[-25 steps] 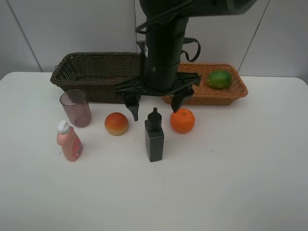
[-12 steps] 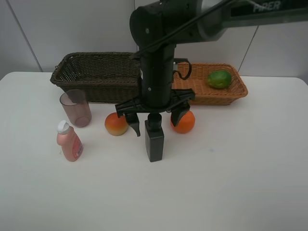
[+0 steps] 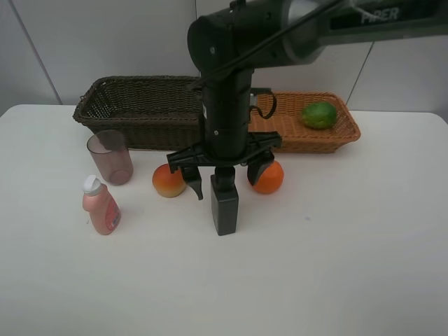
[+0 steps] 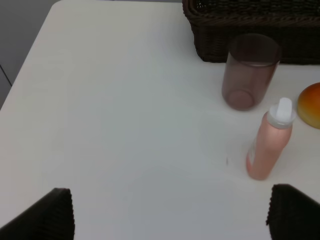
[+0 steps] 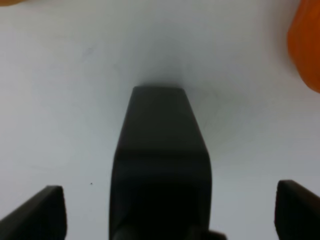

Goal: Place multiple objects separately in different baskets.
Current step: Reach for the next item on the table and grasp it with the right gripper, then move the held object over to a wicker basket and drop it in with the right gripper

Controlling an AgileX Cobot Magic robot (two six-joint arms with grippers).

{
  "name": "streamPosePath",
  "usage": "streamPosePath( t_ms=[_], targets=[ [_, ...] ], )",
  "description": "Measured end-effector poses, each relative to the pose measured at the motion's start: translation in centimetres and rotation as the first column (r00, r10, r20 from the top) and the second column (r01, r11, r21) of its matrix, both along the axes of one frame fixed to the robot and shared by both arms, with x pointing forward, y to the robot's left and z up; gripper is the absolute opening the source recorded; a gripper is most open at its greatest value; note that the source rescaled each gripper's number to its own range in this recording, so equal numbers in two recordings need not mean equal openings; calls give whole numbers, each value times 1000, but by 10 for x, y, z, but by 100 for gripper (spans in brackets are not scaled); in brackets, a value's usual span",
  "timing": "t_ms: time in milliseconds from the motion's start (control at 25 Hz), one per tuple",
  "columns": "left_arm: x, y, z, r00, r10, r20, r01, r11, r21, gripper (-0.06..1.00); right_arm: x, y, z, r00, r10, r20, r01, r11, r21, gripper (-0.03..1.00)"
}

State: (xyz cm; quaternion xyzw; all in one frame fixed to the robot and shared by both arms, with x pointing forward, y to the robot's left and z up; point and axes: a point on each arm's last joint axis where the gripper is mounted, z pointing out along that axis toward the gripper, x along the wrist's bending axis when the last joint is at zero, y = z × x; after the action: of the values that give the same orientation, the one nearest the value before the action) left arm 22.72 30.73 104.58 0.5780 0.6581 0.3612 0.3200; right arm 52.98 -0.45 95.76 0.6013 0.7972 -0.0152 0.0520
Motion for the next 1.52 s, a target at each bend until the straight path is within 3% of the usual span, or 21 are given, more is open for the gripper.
streamPosePath(
  t_ms=[560, 640, 720, 800, 880, 1520],
  targets=[
    [0, 0, 0, 1000, 0, 0, 0, 1000, 1, 100, 3, 3, -23, 999, 21, -25, -22, 999, -23, 81],
    [0, 0, 0, 1000, 0, 0, 0, 1000, 1, 100, 3, 3, -23, 999, 23, -24, -23, 999, -23, 71],
    [0, 0, 0, 1000, 0, 0, 0, 1000, 1, 100, 3, 4, -23, 999, 25, -24, -25, 999, -22, 55],
    [0, 0, 0, 1000, 0, 0, 0, 1000, 1, 100, 3, 4, -23, 999, 25, -23, -25, 999, -20, 32],
    [0, 0, 0, 1000, 0, 0, 0, 1000, 1, 100, 3, 4, -23, 999, 24, -23, -24, 1000, -18, 0],
    [0, 0, 0, 1000, 0, 0, 0, 1000, 1, 100, 3, 4, -23, 999, 47, -24, -47, 999, -18, 1]
  ],
)
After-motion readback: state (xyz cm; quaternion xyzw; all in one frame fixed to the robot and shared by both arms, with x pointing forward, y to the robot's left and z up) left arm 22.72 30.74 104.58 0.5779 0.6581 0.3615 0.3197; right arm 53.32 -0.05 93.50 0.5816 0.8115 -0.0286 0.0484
